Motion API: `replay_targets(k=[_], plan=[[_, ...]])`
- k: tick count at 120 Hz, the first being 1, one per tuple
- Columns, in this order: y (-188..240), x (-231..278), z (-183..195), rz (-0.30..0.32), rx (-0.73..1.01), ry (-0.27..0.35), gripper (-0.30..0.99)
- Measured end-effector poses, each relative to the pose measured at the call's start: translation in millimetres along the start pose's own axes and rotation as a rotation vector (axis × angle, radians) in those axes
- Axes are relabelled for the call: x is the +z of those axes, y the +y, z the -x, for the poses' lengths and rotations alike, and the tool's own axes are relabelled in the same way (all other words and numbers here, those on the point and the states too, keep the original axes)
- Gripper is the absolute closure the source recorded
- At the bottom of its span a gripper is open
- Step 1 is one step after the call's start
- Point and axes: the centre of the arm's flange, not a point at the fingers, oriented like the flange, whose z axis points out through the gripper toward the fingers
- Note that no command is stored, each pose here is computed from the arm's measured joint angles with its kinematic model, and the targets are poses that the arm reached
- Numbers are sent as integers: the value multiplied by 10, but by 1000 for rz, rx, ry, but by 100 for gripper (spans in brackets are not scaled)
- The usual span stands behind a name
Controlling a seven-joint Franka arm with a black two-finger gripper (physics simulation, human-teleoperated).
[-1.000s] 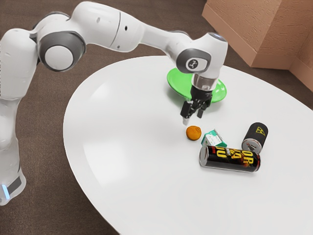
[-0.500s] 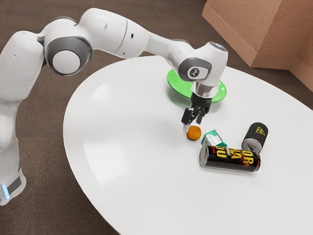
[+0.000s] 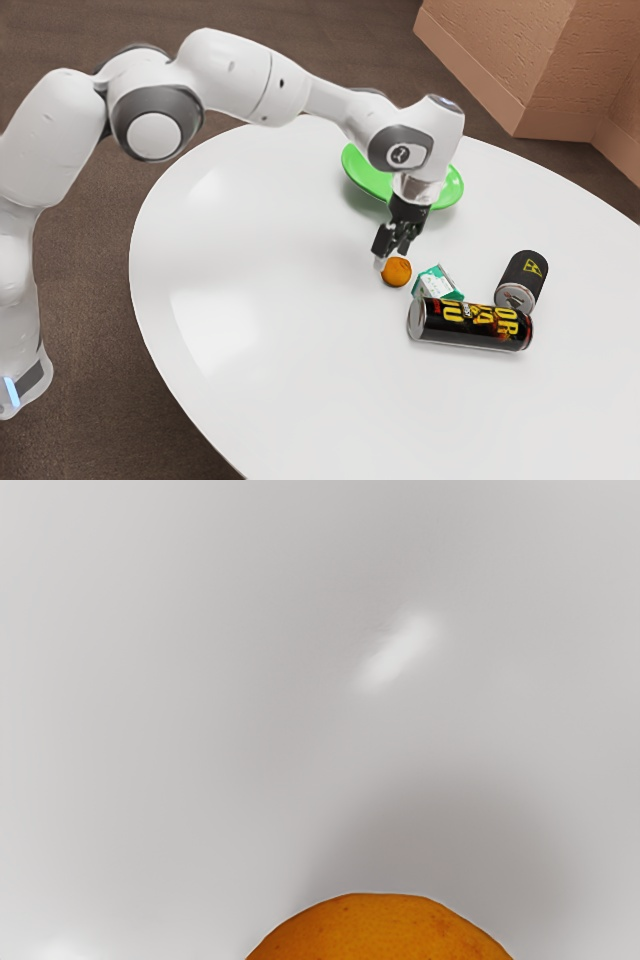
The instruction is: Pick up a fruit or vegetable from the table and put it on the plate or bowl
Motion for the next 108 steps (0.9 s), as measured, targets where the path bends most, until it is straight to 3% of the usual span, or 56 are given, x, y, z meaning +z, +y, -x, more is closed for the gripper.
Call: replay_targets(k=[61, 84, 108], plan=[[59, 201, 114, -13, 3, 3, 2], [43, 235, 145, -19, 10, 3, 29], [28, 227, 161, -22, 22, -1, 41]])
